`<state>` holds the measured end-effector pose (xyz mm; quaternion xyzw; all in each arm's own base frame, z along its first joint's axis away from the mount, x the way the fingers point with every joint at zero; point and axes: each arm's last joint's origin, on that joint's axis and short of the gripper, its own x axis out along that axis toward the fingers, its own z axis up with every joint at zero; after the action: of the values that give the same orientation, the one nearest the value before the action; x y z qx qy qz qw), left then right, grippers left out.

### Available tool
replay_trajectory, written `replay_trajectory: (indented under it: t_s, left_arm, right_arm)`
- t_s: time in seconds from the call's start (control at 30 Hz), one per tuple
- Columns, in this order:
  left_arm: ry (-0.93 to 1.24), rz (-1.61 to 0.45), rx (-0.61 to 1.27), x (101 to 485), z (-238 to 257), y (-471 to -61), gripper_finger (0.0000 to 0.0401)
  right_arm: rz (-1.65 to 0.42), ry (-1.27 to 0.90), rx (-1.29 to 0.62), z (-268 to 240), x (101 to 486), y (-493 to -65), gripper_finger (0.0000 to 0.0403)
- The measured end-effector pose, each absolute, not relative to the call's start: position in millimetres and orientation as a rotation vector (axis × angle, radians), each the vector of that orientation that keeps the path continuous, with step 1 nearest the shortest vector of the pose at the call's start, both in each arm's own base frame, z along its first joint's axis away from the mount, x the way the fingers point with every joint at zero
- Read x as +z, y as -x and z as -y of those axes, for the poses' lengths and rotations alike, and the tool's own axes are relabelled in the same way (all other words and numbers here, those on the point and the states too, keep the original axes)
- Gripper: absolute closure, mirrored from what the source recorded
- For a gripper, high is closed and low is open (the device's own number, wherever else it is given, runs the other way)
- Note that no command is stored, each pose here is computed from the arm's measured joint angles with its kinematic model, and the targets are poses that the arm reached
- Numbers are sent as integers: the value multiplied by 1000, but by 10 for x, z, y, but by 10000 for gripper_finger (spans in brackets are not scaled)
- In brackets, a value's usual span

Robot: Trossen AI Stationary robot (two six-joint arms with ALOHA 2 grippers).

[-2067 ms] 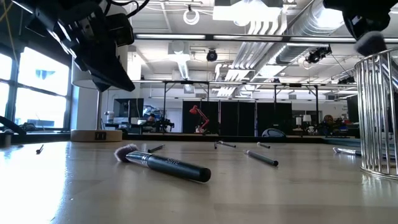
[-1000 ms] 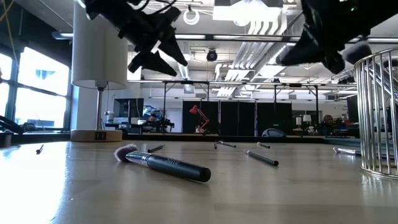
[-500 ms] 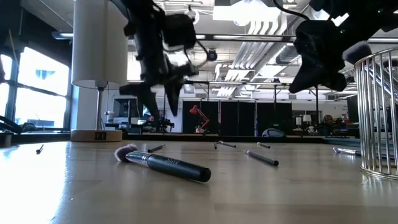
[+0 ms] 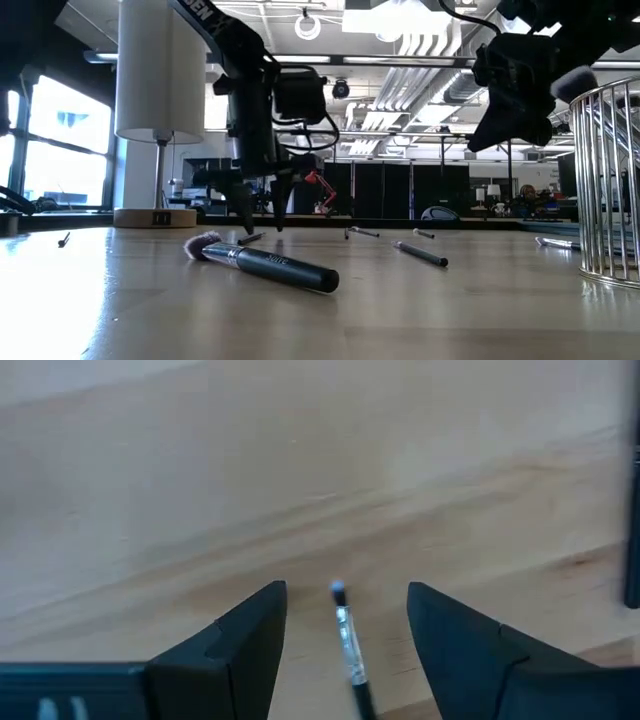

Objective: Pick & Place Makeup Brushes
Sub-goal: Put the eyeshadow brush into the pens makeup holder

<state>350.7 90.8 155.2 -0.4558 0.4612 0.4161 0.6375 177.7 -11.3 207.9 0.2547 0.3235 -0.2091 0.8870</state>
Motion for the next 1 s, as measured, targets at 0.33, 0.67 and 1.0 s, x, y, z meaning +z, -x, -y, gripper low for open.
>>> replay_trajectory:
  t_s: [0.33,0.67,1.0]
  left_arm:
    - [1067,-1031,999,1510,-915,-3520,210]
    - [1066,-1052,1042,1490,-912,-3483,358]
    - [890,-1161,857,1488,-903,-3488,399]
  right_arm:
    - [-682,-500,-434,114,2074,-1772,401]
    - [-687,-472,-424,114,2074,-1772,395]
    - [-688,-465,-421,114,2074,-1772,399]
